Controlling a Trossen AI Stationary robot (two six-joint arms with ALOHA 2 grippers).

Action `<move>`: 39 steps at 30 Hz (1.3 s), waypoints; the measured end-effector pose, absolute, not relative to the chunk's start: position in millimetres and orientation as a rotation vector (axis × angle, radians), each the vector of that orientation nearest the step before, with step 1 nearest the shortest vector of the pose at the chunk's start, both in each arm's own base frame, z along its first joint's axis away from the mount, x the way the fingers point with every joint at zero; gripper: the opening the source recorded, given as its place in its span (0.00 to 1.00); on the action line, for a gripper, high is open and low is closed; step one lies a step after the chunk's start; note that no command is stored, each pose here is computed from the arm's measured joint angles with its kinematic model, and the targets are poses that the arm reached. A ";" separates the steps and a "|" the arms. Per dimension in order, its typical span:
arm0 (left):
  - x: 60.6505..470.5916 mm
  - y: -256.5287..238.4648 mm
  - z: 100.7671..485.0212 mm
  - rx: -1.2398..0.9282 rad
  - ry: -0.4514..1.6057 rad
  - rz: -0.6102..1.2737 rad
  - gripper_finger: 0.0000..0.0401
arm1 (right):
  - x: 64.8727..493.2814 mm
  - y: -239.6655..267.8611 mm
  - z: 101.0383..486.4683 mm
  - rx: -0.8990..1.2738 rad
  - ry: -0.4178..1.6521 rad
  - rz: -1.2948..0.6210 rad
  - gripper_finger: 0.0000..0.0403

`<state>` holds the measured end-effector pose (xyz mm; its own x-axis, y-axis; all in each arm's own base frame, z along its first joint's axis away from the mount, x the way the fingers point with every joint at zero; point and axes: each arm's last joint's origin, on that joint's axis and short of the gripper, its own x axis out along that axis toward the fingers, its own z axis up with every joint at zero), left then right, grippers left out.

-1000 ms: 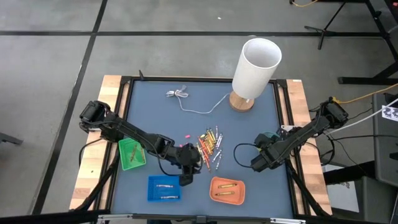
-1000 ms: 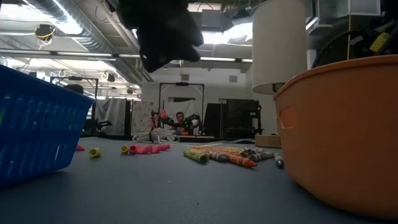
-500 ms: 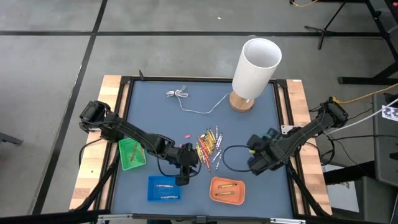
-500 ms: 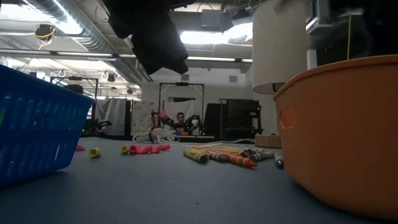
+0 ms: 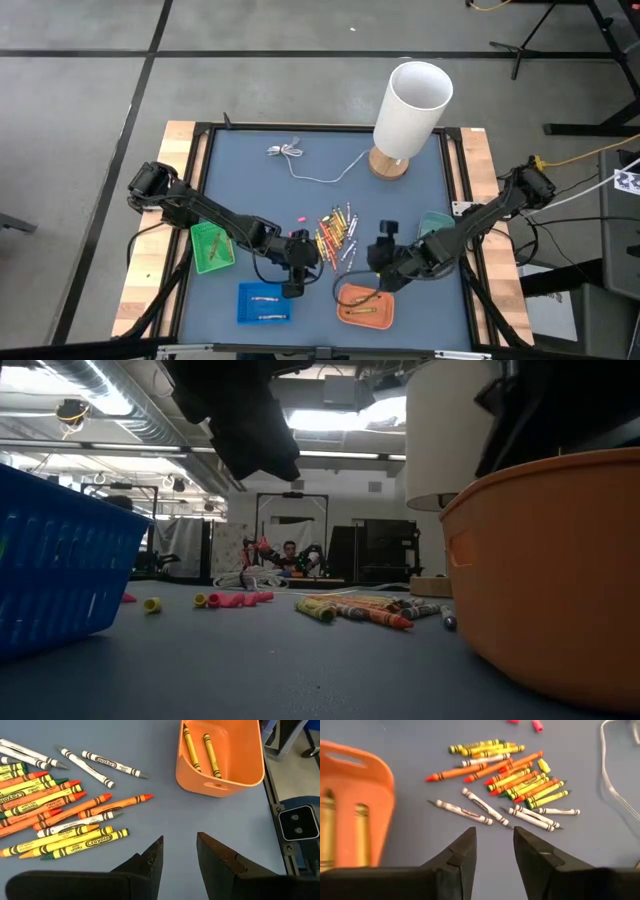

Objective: Sort crayons
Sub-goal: Put the gray crayon into the blue bin

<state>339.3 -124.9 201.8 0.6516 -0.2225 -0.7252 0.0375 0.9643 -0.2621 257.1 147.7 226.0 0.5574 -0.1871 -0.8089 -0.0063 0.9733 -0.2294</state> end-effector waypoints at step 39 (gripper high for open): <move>333.4 -138.7 201.3 -0.215 0.861 -0.186 0.26 | 323.2 103.6 136.5 -0.215 1.229 0.339 0.29</move>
<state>333.4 -138.7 201.3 0.6376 -0.2476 -0.7295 0.0749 0.9624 -0.2612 323.2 103.6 136.5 0.2942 0.1368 -0.9459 -0.3667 0.9301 0.0205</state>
